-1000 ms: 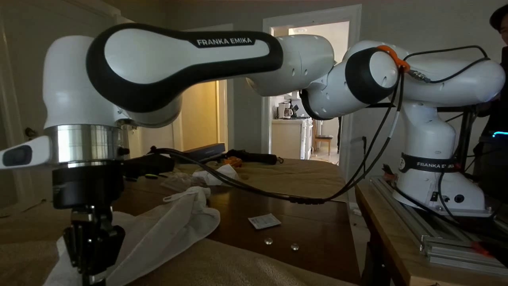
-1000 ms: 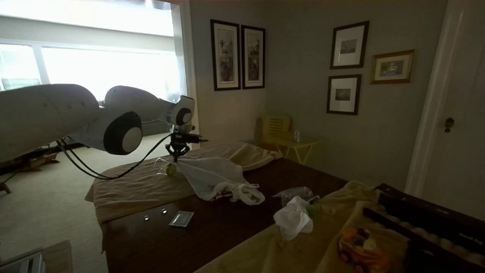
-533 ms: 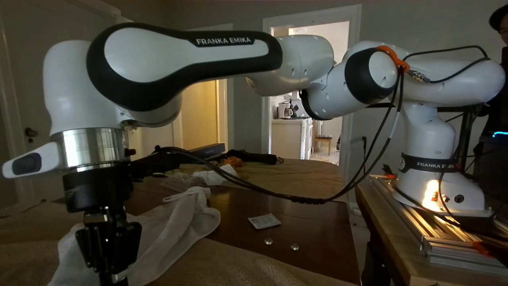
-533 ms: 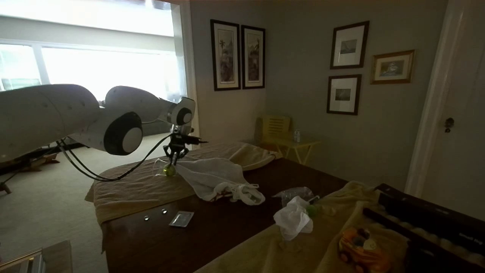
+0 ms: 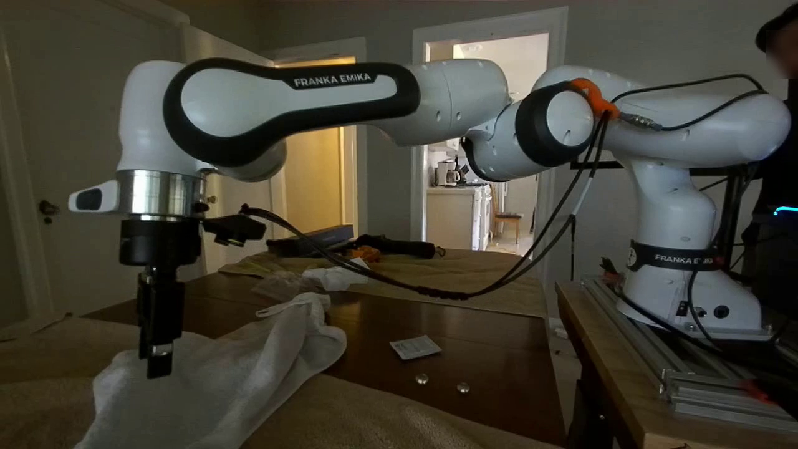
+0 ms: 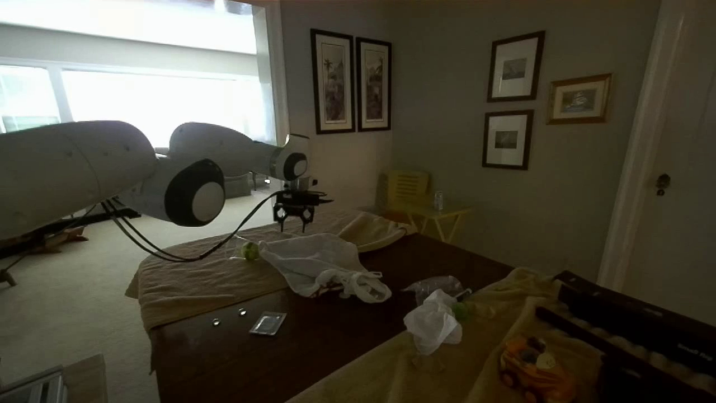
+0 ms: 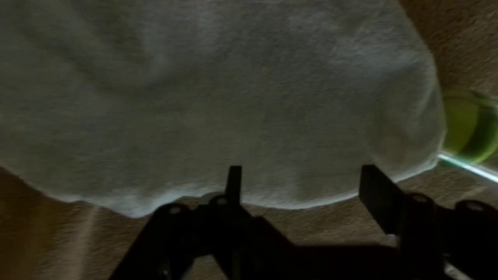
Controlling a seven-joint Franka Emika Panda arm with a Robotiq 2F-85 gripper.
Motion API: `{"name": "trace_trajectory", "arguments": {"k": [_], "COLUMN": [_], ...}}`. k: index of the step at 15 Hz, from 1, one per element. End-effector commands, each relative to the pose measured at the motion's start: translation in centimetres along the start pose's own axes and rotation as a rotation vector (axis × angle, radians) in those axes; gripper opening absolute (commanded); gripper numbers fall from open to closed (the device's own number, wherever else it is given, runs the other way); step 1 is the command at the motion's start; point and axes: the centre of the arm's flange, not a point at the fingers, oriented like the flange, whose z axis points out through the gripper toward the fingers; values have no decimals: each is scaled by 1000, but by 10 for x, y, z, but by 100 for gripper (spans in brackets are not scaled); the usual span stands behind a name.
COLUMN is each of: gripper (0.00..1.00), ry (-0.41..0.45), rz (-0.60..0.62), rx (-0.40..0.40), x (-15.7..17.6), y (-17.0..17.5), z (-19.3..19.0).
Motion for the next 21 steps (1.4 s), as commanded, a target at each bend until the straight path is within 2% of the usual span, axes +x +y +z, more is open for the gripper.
{"name": "trace_trajectory", "arguments": {"k": [1, 6, 10, 12, 15, 21], "gripper": [100, 100, 100, 100, 100, 100], "ry": [24, 17, -15, -34, -81, -198], "rz": [159, 402, 609, 714, 883, 1211], "rx": [-123, -229, -287, -312, -308, -301], "x": [-22, -64, -108, -127, -143, -155], "y": [23, 67, 87, 92, 86, 73], "z": [-26, -31, -27, -25, -19, -7]}}
